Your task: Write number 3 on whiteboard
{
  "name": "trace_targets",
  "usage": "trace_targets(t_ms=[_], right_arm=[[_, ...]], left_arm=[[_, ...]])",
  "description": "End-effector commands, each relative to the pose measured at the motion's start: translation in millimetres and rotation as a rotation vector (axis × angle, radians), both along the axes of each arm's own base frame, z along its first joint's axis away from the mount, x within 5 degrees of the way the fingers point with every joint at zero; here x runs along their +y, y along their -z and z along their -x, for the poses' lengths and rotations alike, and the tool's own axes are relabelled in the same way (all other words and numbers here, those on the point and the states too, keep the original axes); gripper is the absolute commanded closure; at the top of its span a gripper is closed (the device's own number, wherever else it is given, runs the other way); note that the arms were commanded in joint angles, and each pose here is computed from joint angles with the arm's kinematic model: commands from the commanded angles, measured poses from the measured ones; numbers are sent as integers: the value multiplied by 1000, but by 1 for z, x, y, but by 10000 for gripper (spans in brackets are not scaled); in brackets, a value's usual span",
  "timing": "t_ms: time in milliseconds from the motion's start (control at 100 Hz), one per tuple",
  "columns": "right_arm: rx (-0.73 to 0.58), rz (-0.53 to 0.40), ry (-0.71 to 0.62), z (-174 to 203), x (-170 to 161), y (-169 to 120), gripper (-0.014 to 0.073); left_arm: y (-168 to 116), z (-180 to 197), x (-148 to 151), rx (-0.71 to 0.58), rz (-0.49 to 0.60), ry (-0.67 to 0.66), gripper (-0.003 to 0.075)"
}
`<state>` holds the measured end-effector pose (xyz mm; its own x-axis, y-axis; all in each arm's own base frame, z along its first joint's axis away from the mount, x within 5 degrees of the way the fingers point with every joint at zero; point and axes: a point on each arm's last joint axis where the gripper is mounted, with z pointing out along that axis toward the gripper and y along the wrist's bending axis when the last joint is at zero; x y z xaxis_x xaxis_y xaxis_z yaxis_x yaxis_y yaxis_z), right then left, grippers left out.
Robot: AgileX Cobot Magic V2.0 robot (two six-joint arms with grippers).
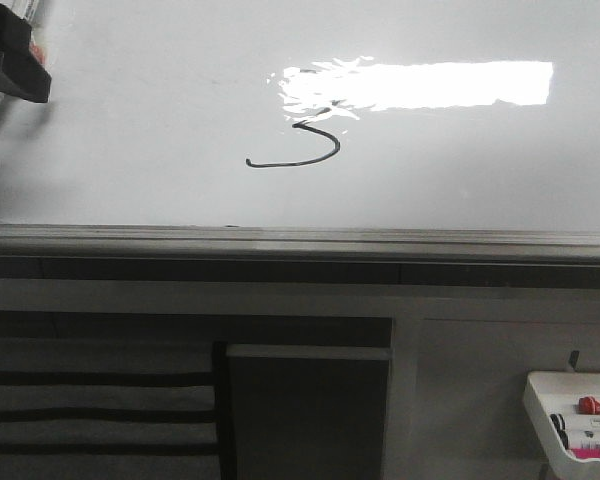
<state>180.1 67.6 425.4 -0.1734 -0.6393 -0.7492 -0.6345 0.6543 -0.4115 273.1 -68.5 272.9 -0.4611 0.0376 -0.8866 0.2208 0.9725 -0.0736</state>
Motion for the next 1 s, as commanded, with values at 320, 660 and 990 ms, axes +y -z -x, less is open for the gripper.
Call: trace_targets(t_ms=[320,660,990], right_arm=[[98,-348,353,1,-26,-7,407],[-42,-456,377,42,-34,14,557],[-81,-501,396,53,-37,44,674]], left_arm=[[-75,60,3,-210,49,137,197],[-119,141,14,-407,52,247,231],[-98,164,19,-399,72,247,382]])
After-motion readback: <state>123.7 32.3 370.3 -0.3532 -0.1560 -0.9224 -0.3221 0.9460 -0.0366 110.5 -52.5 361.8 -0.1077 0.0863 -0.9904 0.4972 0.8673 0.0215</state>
